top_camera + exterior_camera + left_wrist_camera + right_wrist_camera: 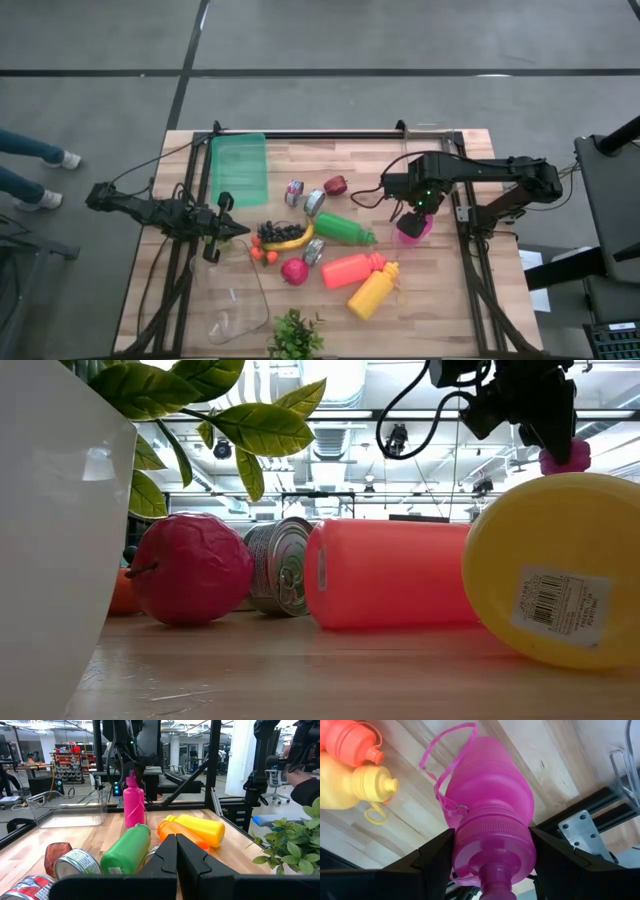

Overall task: Pick & Place Food Item
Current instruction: Put the pink tumbler bottle into the top right transparent bin

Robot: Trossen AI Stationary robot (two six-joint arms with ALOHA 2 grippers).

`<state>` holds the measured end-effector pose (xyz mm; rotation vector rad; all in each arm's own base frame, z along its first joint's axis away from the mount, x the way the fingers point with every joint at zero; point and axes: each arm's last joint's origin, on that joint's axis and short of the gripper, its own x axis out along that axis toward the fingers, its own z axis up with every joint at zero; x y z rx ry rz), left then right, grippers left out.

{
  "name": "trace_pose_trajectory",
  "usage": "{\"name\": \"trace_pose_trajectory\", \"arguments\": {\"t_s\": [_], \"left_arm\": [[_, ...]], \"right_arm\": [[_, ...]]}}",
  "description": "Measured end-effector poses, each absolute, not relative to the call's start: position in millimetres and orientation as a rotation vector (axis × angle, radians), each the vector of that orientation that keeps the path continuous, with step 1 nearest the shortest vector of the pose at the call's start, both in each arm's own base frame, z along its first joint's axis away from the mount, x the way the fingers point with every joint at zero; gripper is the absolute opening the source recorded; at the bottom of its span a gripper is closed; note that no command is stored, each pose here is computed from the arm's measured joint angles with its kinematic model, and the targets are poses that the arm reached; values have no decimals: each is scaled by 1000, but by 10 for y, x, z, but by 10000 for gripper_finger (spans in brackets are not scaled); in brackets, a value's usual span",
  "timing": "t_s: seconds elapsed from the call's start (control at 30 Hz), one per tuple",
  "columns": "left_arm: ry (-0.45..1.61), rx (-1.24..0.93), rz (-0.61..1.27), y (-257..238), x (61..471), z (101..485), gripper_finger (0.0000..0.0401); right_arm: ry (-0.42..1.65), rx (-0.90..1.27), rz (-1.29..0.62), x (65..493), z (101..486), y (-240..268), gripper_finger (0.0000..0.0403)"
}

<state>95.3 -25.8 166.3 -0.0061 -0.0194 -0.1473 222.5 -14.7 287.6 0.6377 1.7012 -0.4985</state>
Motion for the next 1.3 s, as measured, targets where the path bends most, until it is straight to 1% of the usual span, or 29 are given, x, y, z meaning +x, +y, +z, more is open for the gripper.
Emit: {"name": "trace_pose_trajectory", "arguments": {"t_s": [0.4, 0.53, 0.73, 0.87, 1.03, 1.3], "left_arm": [[-19, -6, -147, -257, 953, 1663, 0], [-19, -6, -147, -258, 953, 1664, 0], [-19, -6, -147, -257, 953, 1663, 0], [-19, -6, -148, -258, 953, 1664, 0], [-20, -6, -147, -258, 953, 1664, 0], [-20, -6, -147, -257, 953, 1664, 0]], "right_arm": [[1696, 630, -497, 2227, 2877, -149, 240], [1687, 611, -514, 2229, 2876, -156, 261], [1687, 611, -514, 2229, 2876, -156, 317], [1687, 606, -508, 2230, 2877, -156, 345], [1653, 576, -494, 2256, 2951, -162, 354], [1464, 499, -466, 2226, 3291, -103, 354]]}}
